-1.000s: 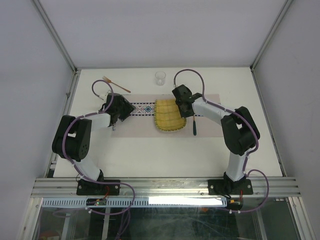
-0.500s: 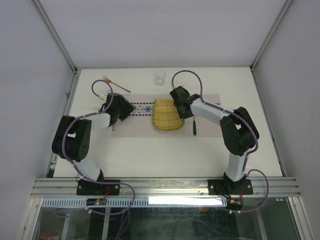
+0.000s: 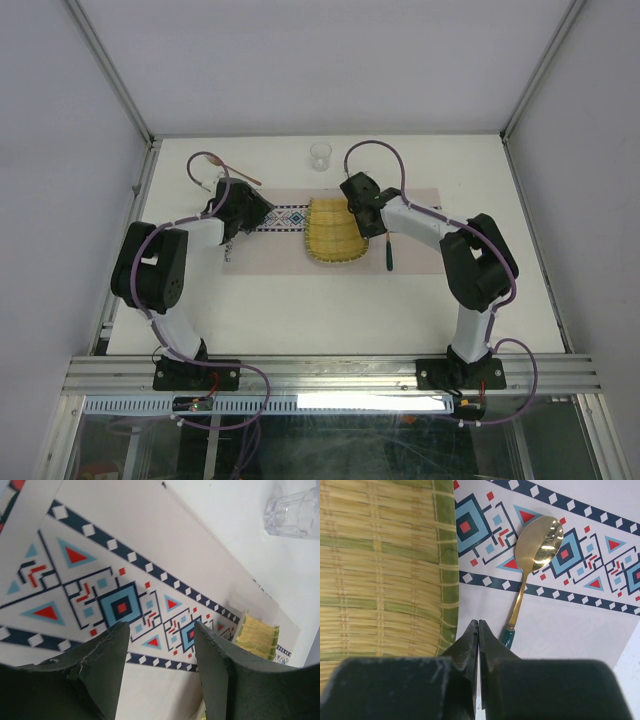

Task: Set the dinner table for one person
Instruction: Adjust the plate on the napkin.

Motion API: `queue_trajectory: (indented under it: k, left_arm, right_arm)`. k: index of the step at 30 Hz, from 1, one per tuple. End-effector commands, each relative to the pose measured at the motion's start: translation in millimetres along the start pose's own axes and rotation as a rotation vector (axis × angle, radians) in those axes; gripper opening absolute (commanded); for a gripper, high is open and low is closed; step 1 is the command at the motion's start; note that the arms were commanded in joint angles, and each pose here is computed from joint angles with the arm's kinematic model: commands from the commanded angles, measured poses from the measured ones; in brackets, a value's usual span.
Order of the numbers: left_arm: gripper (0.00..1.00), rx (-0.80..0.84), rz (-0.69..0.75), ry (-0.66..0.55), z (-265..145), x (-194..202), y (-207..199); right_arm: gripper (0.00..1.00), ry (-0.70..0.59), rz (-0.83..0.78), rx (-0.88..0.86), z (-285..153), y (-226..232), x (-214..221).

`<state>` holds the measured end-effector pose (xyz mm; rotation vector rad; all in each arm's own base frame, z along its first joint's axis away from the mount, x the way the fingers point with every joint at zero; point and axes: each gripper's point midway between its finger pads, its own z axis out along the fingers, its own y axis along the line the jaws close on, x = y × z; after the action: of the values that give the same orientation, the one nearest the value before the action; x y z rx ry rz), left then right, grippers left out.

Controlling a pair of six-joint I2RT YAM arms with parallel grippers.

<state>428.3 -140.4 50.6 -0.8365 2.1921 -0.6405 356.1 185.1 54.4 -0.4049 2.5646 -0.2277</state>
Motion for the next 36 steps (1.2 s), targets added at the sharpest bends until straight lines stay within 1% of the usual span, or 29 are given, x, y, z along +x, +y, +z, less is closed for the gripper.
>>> queue_trajectory:
  k: [1,10,18,25,36]
  left_arm:
    - [0.55,0.11,0.013,-0.026,8.8,-15.5,-40.2]
    - [0.55,0.216,0.052,-0.009,23.4,-9.7,-81.2]
    - [0.54,0.288,0.083,0.025,39.8,10.9,-113.1]
    - [0.54,0.319,0.095,0.039,46.0,25.6,-127.0]
    - [0.54,0.34,0.096,0.043,49.3,31.9,-138.3]
  right_arm:
    - [0.0,-0.063,0.018,0.007,-6.7,-4.5,-22.2]
    - [0.0,-0.065,0.02,0.001,-3.5,-4.6,-23.0]
    - [0.0,-0.065,0.022,-0.007,0.4,-4.7,-26.7]
    - [0.0,-0.066,0.034,-0.027,-3.1,-2.2,-27.1]
    - [0.0,-0.055,0.042,-0.06,-5.7,5.0,-19.3]
